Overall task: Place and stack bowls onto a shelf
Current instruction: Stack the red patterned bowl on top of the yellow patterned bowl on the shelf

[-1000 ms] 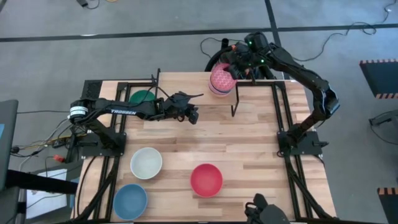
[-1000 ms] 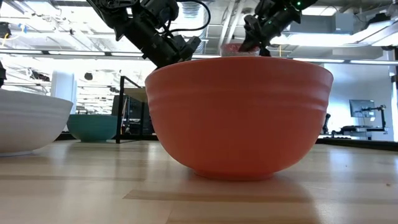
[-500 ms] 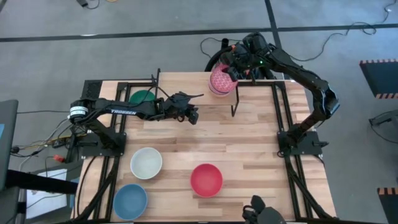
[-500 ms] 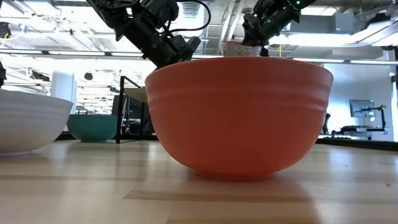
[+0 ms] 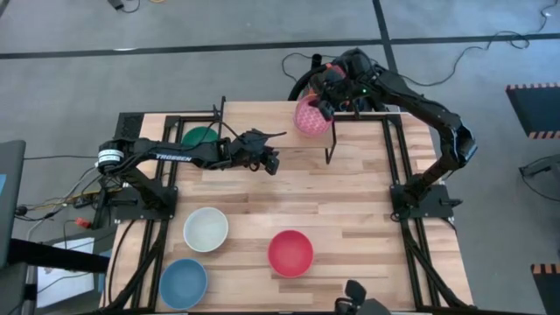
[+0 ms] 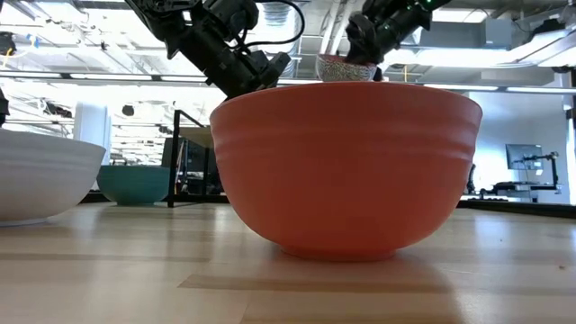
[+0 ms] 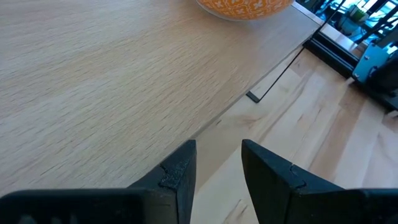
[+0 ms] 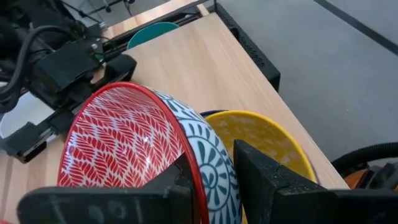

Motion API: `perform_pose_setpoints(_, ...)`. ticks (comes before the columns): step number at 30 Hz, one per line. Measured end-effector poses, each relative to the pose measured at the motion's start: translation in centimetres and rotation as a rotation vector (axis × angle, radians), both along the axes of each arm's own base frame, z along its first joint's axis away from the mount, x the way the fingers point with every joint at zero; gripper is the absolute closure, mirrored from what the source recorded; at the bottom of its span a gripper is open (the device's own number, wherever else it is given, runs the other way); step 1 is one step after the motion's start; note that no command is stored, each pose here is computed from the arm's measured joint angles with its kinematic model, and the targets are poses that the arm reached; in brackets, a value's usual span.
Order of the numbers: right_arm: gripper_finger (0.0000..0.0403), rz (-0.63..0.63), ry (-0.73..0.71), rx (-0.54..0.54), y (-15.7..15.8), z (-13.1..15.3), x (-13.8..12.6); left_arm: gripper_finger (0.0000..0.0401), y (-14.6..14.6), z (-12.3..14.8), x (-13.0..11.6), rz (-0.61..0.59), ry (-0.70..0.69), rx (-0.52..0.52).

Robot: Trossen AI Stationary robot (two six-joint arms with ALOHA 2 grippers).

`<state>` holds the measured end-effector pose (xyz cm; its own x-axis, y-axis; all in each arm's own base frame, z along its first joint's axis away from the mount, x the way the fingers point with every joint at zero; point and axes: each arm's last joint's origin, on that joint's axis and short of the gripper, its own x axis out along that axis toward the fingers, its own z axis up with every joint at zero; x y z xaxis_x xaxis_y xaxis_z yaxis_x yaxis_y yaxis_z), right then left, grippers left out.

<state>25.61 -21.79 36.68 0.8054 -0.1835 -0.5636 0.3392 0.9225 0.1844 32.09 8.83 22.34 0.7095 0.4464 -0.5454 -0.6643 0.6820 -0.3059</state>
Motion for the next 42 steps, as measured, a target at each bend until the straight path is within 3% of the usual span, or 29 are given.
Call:
perform_pose_setpoints(21,0.0294,0.028,0.002,-0.023,0.47,0.02,0.45,0.0286,-0.46,0.40,-0.13,0.003,-0.027,-0.031)
perform_pose_setpoints(31,0.0248,0.029,-0.009,-0.048,0.37,0.18,0.53,0.0286,-0.44,0.43,-0.12,0.010,-0.032,-0.031)
perform_pose_setpoints(36,0.0235,-0.046,0.014,-0.123,0.00,0.35,0.53,0.0286,-0.44,0.46,-0.13,0.010,-0.032,-0.027)
perform_pose_setpoints(42,0.0249,-0.075,0.012,-0.146,-0.38,0.47,0.36,0.0286,-0.42,0.51,-0.14,0.010,-0.030,-0.020)
